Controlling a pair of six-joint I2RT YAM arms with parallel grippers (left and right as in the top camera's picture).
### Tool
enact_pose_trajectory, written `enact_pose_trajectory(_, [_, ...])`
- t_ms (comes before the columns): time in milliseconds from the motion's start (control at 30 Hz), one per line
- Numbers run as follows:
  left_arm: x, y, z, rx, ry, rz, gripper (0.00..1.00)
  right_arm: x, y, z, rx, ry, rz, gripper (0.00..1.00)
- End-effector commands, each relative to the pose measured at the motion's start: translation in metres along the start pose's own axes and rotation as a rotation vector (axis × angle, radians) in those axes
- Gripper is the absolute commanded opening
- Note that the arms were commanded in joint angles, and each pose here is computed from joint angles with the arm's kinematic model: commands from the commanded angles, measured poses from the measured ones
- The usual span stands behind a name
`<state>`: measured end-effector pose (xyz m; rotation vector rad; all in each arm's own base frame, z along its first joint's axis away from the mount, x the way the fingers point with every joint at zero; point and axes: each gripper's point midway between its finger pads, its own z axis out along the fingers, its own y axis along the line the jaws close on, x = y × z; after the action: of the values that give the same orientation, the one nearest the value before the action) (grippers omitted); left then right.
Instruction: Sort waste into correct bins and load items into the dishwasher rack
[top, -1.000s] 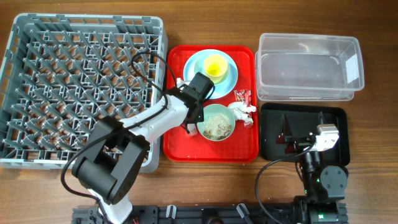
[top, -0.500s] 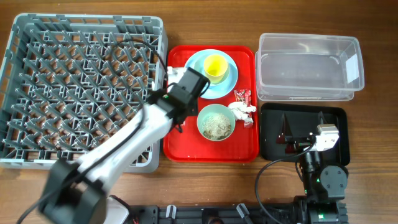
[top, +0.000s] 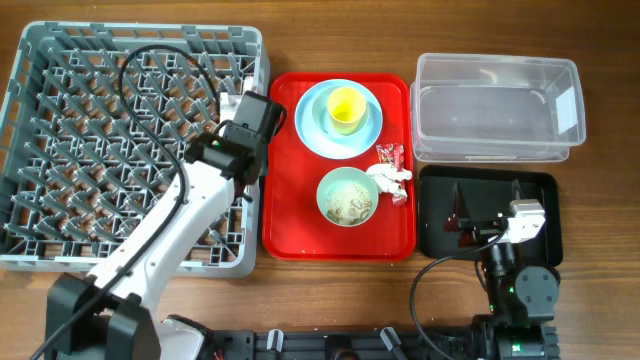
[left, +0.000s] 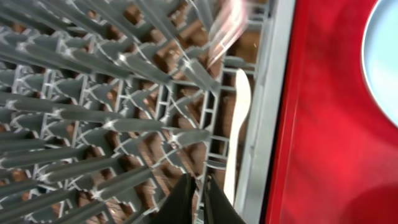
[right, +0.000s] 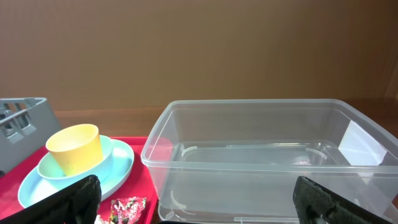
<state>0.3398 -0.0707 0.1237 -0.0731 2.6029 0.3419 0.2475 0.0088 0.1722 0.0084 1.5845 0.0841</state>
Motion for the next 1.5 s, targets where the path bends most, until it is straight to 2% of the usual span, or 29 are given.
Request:
enact_pose_trajectory(0, [-0.006,-0.003,-0.003,0.029,-0.025,0.007,0.19,-0.002,-0.002,0.0,0.011,-0.008,-0.006,1.0])
enact_pose_trajectory(100, [-0.021,0.009,-0.026,0.052,-0.098,-0.108,0.24,-0.002,-0.002,0.0,0.011,-0.008,-0.006,1.0])
enact_pose_trajectory(167, [-0.031,0.017,-0.042,0.073,-0.152,-0.182,0.37,-0.002,-0.002,0.0,0.012,-0.008,-0.006,1.0])
enact_pose_trajectory(200, [-0.036,0.022,-0.05,0.084,-0.183,-0.207,0.38,-0.002,-0.002,0.0,0.011,-0.008,-0.006,1.0])
enact_pose_trajectory(233, [-0.042,0.026,-0.056,0.091,-0.211,-0.229,0.35,-0.002,-0.002,0.0,0.011,-0.008,-0.006,1.0])
enact_pose_trajectory(267, [-0.047,0.03,-0.061,0.099,-0.237,-0.252,0.23,-0.002,-0.002,0.0,0.011,-0.008,-0.006,1.0])
enact_pose_trajectory(333, [-0.059,0.031,-0.066,0.133,-0.28,-0.289,0.29,-0.002,-0.002,0.0,0.011,-0.008,-0.006,1.0])
enact_pose_trajectory(367, [-0.063,0.026,-0.064,0.172,-0.277,-0.288,0.28,-0.002,-0.002,0.0,0.011,-0.008,-0.006,1.0])
enact_pose_trajectory(433, [-0.064,0.009,-0.059,0.316,-0.233,-0.248,0.3,-0.002,-0.002,0.0,0.011,-0.008,-0.006,1.0])
enact_pose_trajectory(500, [-0.072,0.012,-0.054,0.442,-0.178,-0.301,0.32,-0.002,-0.002,0.0,0.011,-0.008,-0.006,1.0])
enact_pose_trajectory(533, [-0.077,0.013,-0.054,0.513,-0.149,-0.325,0.3,-0.002,-0.002,0.0,0.011,-0.008,-0.006,1.0])
enact_pose_trajectory(600, [-0.083,0.022,-0.049,0.56,-0.071,-0.337,0.24,-0.002,-0.002,0.0,0.011,-0.008,-0.006,1.0])
enact_pose_trajectory(667, [-0.095,0.033,-0.043,0.515,0.069,-0.298,0.23,-0.002,-0.002,0.0,0.011,-0.008,-0.006,1.0])
enact_pose_trajectory(733, [-0.109,0.019,-0.046,0.541,0.201,-0.196,0.2,-0.002,-0.002,0.0,0.011,-0.008,-0.006,1.0])
enact_pose_trajectory(800, [-0.107,0.01,-0.026,0.508,0.253,-0.172,0.22,-0.002,-0.002,0.0,0.011,-0.008,-0.006,1.0])
enact_pose_trajectory(867, [-0.094,0.0,-0.001,0.483,0.329,-0.155,0.33,-0.002,-0.002,0.0,0.011,-0.008,-0.006,1.0])
enact_pose_trajectory(933, [-0.078,-0.012,0.024,0.475,0.413,-0.14,0.34,-0.002,-0.002,0.0,0.012,-0.008,-0.006,1.0])
enact_pose_trajectory(1067, [-0.067,-0.019,0.047,0.464,0.47,-0.138,0.34,-0.002,-0.002,0.0,0.011,-0.008,-0.006,1.0])
enact_pose_trajectory(1167, [-0.07,-0.017,0.053,0.445,0.452,-0.141,0.18,-0.002,-0.002,0.0,0.011,-0.008,-0.006,1.0])
enact_pose_trajectory(1467, [-0.063,-0.022,0.071,0.404,0.474,-0.117,0.18,-0.002,-0.002,0.0,0.011,-0.008,-0.006,1.0])
